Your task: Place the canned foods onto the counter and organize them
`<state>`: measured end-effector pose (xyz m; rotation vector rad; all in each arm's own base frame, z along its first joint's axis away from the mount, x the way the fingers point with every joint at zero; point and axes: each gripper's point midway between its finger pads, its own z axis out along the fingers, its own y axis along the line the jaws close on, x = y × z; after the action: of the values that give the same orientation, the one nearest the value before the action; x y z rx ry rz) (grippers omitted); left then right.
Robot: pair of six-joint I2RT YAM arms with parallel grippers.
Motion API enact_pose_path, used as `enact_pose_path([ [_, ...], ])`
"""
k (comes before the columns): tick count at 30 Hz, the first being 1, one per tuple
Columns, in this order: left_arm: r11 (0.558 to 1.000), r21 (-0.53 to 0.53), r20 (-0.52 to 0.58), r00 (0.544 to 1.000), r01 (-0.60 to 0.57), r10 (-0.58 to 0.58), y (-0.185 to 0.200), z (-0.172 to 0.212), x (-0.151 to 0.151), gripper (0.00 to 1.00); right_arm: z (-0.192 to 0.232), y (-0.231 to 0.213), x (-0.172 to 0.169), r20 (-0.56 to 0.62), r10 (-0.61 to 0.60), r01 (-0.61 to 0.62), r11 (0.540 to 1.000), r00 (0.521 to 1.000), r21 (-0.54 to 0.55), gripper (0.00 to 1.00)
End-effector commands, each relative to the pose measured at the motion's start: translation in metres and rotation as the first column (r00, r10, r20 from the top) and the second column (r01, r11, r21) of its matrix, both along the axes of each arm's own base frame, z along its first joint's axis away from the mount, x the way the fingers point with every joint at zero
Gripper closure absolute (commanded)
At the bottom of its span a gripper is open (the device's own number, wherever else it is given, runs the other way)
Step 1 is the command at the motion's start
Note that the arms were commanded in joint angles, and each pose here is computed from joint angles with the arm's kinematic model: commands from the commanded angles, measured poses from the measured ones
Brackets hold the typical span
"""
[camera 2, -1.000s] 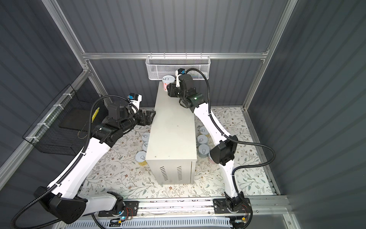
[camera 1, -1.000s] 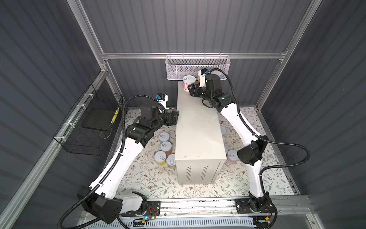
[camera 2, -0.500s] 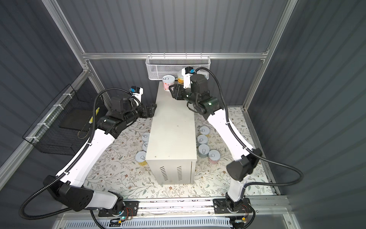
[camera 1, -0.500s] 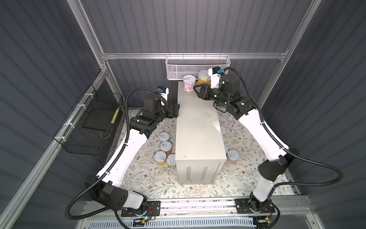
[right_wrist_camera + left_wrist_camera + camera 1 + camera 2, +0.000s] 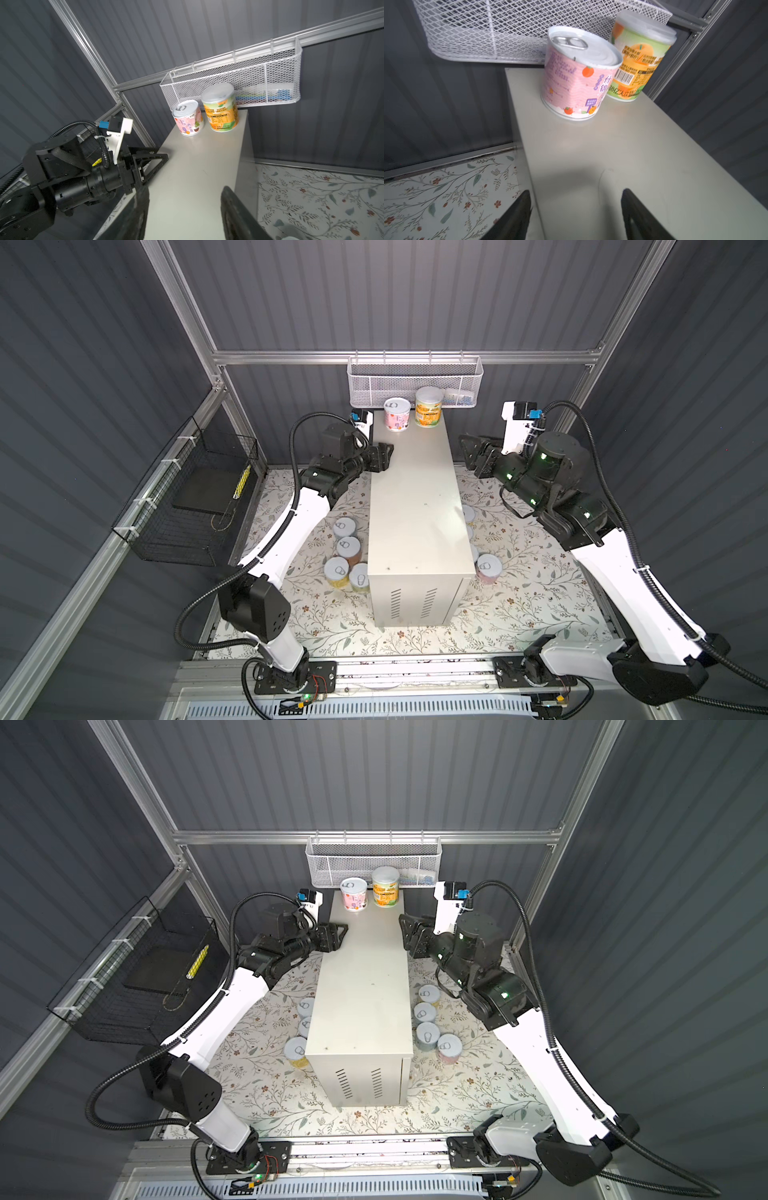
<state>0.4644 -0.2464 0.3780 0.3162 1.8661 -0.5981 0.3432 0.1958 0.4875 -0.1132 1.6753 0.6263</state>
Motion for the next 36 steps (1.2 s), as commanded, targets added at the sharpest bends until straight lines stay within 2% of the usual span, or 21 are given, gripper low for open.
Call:
enact_pose_path([
  [1,0.998,-0.054,0.041,0.999,0.011,-0.009,-0.006,0.016,0.011,0.33,-0.004,-0.014,-0.001,0.007,-0.052,0.052,0.998,0.999,-0.037,0.43],
  [7,0.997,-0.078,0.072,0.997,-0.005,0.011,-0.013,0.016,0.032,0.36,-0.014,-0.024,0.001,-0.003,-0.081,0.081,0.996,0.997,-0.046,0.44],
  [22,0.998,-0.056,0.078,0.997,0.010,-0.006,-0.030,0.007,0.063,0.35,-0.029,-0.036,0.014,-0.044,-0.111,0.109,0.993,0.993,-0.052,0.43],
  [36,0.997,-0.075,0.060,0.998,-0.002,0.007,-0.035,0.000,0.079,0.35,-0.043,-0.038,0.018,-0.080,-0.127,0.121,0.990,0.989,-0.073,0.43],
])
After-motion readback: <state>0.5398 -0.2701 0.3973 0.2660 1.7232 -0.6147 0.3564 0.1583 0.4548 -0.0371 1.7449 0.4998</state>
